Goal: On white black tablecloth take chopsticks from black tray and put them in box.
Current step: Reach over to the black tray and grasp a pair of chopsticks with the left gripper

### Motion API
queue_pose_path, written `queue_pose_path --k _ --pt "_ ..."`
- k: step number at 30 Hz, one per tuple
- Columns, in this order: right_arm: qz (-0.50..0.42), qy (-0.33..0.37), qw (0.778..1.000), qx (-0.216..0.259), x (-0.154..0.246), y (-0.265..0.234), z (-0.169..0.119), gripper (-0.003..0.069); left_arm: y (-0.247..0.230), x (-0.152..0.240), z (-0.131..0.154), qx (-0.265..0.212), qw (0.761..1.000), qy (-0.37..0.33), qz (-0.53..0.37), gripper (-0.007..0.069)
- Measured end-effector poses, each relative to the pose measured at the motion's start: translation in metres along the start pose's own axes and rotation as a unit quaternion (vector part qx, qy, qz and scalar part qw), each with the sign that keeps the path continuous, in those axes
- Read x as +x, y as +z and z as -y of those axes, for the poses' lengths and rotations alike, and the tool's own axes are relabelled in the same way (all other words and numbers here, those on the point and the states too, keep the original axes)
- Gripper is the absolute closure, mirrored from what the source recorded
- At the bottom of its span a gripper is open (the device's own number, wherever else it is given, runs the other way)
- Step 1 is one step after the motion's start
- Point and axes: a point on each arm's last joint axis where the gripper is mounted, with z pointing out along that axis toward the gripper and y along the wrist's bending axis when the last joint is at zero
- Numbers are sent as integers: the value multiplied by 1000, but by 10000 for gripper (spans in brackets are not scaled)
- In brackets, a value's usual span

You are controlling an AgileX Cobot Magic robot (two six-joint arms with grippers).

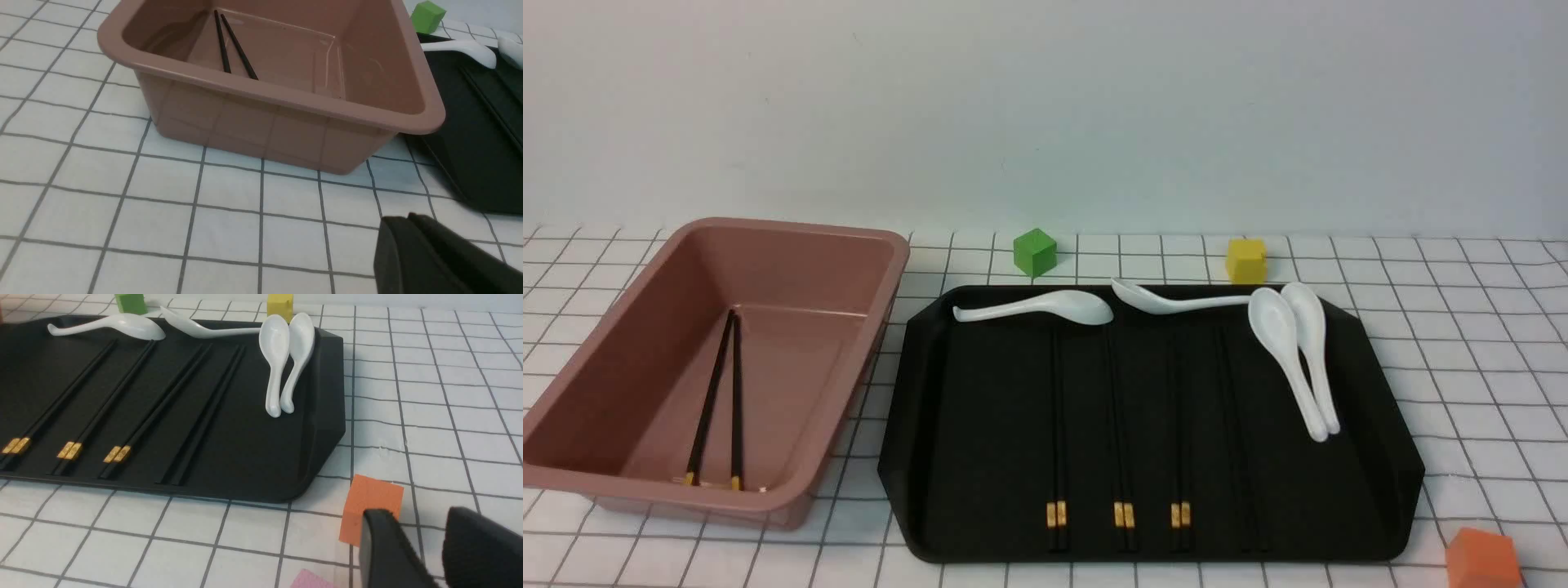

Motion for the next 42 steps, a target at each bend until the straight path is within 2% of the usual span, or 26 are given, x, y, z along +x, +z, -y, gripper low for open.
queue_pose_path --k 24,26,27,29,31,33,37,42 --pt "0 0 1000 0 0 0 0 419 0 0 0 3 1000 -3 0 585" --pt "0 0 1000 0 0 0 0 419 0 0 2 9 999 -33 -1 585" --pt "0 0 1000 0 0 0 0 419 0 0 5 25 995 -96 -3 585" --pt "0 0 1000 0 0 0 0 419 -1 0 11 54 975 -215 -8 584" --pt "0 0 1000 0 0 0 0 419 -2 -3 17 92 931 -353 -17 580" --pt "0 0 1000 0 0 0 0 419 -3 -6 21 119 882 -455 -22 575" --pt "0 0 1000 0 0 0 0 419 -4 -12 24 148 821 -552 -17 573" --pt "0 0 1000 0 0 0 0 419 -5 -18 24 159 801 -578 0 570"
